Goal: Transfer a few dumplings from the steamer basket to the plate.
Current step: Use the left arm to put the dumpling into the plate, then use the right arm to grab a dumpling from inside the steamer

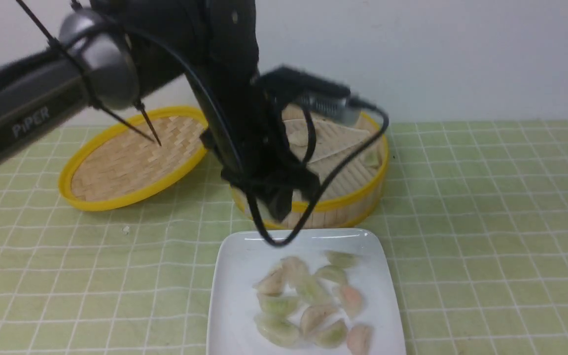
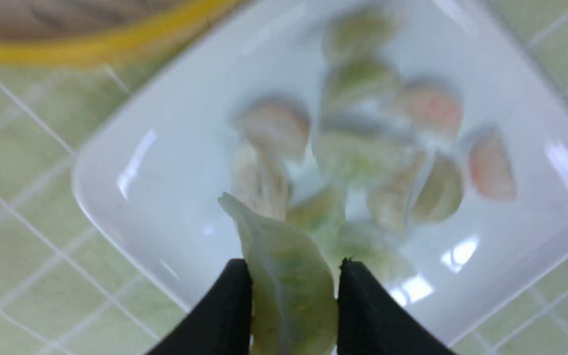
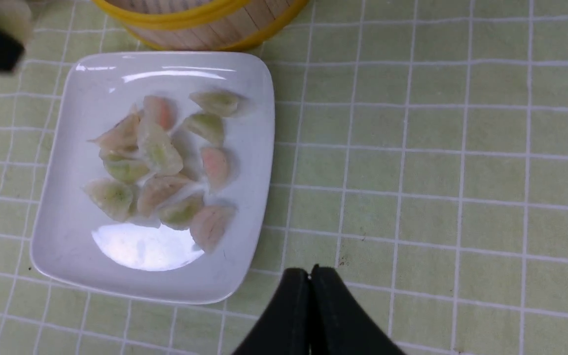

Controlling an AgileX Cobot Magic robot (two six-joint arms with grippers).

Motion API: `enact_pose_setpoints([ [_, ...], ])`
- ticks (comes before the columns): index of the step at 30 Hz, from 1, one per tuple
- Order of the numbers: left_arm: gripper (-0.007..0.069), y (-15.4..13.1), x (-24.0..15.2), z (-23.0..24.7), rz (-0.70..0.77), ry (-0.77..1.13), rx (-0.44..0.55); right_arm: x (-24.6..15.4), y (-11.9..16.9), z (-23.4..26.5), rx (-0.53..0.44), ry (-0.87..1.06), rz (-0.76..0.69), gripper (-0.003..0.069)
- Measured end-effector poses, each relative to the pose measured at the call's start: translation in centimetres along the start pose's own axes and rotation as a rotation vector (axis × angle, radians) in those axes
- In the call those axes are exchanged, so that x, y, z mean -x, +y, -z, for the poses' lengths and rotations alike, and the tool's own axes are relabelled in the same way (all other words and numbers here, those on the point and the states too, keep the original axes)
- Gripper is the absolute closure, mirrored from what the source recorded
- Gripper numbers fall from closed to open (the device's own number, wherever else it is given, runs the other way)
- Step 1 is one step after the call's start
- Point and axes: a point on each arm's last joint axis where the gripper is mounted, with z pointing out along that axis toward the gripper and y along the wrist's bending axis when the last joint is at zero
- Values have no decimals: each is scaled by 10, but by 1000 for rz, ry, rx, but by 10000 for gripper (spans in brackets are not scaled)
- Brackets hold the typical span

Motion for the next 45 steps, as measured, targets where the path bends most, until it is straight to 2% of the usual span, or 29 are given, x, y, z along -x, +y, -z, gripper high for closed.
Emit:
enact_pose_setpoints([
  [3,430,5,-11,-34,1,71,26,0,1,0,13,-1,4,669],
  [10,423,17,-1,-70,-7,46,86,3,2,-3,33,-5,10,669],
  [12,388,18,0,-75,-11,47,94,8,3,-6,45,4,18,669],
  [16,199,21,2,-78,-20,31,122,32,6,-19,72,26,44,659],
  [18,135,22,3,-77,-13,24,127,44,10,-30,82,50,68,648],
  [20,116,21,4,-74,3,31,130,56,16,-40,94,61,96,635],
  [21,125,21,3,-71,16,35,136,69,25,-51,99,60,129,619],
  [23,196,21,0,-61,42,43,147,87,38,-77,96,77,169,593],
  [25,295,20,-4,-50,59,37,159,100,47,-98,75,93,204,566],
  [26,418,18,-9,-37,71,24,166,111,52,-112,49,99,234,543],
  [27,451,17,-10,-33,70,18,166,115,54,-124,37,117,245,526],
  [28,522,15,-15,-22,77,-3,167,122,56,-135,22,127,259,507],
  [30,590,11,-24,1,84,-53,165,137,59,-160,-14,150,288,452],
  [32,622,4,-40,29,94,-120,152,151,59,-186,-40,172,315,382],
  [38,631,-7,-84,82,85,-248,155,179,56,-255,-100,191,393,220],
  [45,631,-14,-118,106,106,-300,152,182,64,-319,-163,186,572,169],
])
